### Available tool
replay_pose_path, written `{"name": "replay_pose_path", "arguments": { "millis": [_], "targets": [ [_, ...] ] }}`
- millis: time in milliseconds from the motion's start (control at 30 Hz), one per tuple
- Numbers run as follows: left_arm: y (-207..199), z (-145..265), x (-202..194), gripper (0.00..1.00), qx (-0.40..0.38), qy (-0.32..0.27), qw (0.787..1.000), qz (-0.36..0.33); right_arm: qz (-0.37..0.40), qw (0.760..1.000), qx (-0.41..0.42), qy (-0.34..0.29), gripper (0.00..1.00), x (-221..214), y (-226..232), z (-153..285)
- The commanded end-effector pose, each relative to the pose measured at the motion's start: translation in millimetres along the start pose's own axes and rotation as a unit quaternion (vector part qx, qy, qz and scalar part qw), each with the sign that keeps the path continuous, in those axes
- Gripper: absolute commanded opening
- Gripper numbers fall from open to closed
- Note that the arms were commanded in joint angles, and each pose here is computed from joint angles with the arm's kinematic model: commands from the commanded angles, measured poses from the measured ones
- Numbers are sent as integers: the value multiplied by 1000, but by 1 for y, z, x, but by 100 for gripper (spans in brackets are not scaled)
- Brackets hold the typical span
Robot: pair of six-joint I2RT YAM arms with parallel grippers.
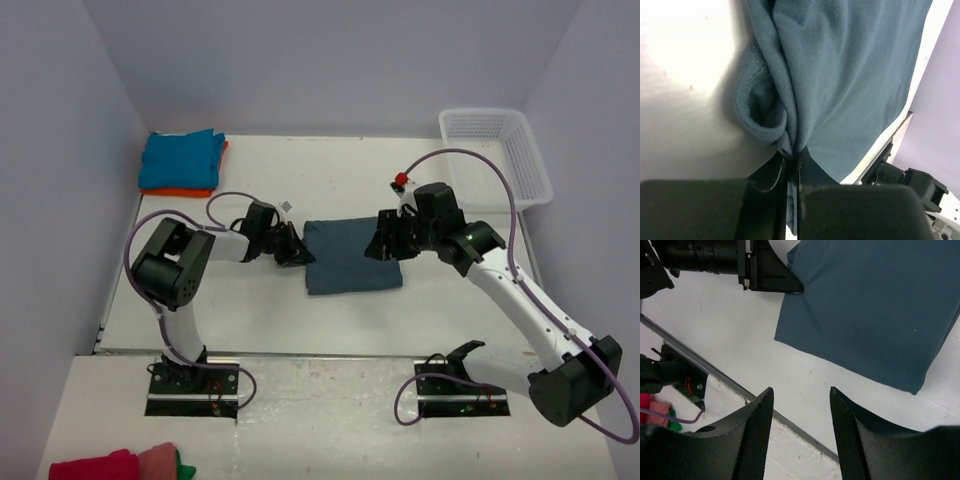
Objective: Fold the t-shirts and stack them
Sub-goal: Put the neatly folded tshirt into the corner of the board with the left arm
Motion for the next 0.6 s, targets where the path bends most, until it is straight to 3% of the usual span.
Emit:
{"name": "replay_pose_path", "arguments": {
  "millis": [0, 200, 400, 567],
  "targets": [
    [28, -10, 8, 0, 102, -12, 995, 1, -5, 1000, 9, 4, 50, -5, -3, -4],
    [-12, 12, 40, 0, 86, -51, 991, -90, -3, 1000, 2, 6, 50, -8, -6, -7],
    [-52, 69, 72, 0, 147, -140, 957, -208, -3, 1000, 0, 12, 50, -10, -9, -12],
    [-67, 96, 94, 0, 185, -155, 933, -266, -4, 1000, 8, 16, 50, -11, -9, -17]
  ]
}}
Point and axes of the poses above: each gripper's point midway between its finger pads, its own z axis back along the fingers, its own y axis along the line the jaws close on, x = y × z, the point moved 8 cm from there along z, back along the fingers, and after that the axes turned 3 degrees about -z, right-handed, at the moved point
